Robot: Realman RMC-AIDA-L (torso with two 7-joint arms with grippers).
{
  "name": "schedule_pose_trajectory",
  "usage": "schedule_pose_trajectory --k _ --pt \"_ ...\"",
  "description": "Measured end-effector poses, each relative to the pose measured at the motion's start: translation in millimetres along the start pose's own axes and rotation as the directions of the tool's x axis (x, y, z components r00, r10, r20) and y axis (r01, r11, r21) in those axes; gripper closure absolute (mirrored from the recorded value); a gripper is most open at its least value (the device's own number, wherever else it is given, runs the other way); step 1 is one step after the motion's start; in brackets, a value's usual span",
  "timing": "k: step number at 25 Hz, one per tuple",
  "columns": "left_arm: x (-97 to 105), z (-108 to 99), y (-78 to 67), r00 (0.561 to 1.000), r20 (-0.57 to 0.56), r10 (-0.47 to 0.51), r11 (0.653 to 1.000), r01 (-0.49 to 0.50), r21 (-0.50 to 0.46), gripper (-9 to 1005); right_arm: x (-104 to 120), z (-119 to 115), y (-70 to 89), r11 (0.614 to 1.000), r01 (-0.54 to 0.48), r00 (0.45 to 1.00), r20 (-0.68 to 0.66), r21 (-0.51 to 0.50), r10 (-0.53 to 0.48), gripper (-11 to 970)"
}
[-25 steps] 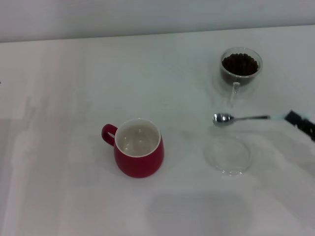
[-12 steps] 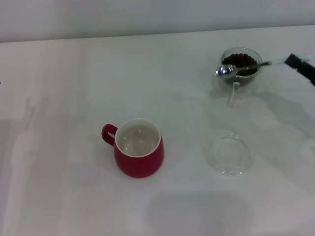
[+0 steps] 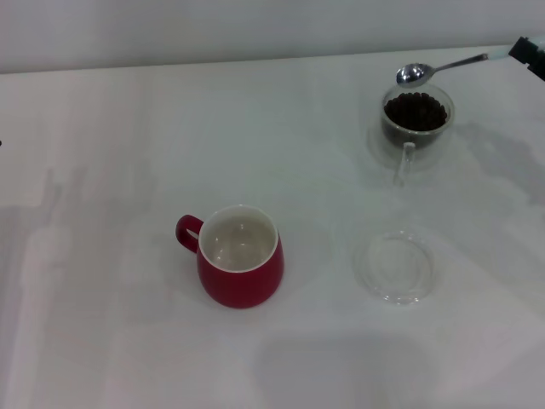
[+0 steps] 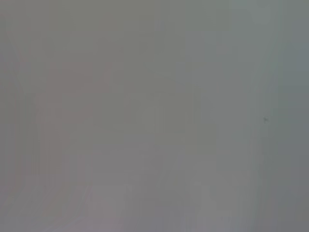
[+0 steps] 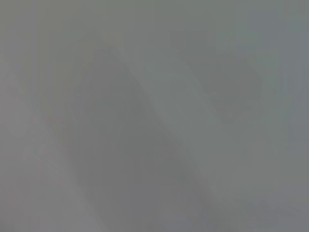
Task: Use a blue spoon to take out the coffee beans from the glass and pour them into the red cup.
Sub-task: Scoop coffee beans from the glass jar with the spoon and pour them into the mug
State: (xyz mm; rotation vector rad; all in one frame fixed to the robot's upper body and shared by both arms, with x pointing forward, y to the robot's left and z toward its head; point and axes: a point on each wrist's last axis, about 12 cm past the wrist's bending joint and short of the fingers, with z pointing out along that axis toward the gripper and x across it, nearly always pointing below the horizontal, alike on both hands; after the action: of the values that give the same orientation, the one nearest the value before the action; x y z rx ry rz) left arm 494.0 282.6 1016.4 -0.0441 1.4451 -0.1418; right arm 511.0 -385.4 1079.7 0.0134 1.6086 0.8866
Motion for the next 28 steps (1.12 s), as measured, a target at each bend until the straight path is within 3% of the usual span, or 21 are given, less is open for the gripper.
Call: schedule_pose_trajectory --k 10,28 --pt "0 1 -0.2 1.000 0.002 -0.003 1.000 0.004 -0.005 108 -12 2 -1.6 0.995 0.098 0.995 -0.011 0.005 -0.098 813" --pt "0 -1 0.6 1.000 0.000 -0.007 1.000 0.007 -0.014 108 -1 12 -10.7 0.962 0.258 0.962 -0.115 0.092 -0.247 810"
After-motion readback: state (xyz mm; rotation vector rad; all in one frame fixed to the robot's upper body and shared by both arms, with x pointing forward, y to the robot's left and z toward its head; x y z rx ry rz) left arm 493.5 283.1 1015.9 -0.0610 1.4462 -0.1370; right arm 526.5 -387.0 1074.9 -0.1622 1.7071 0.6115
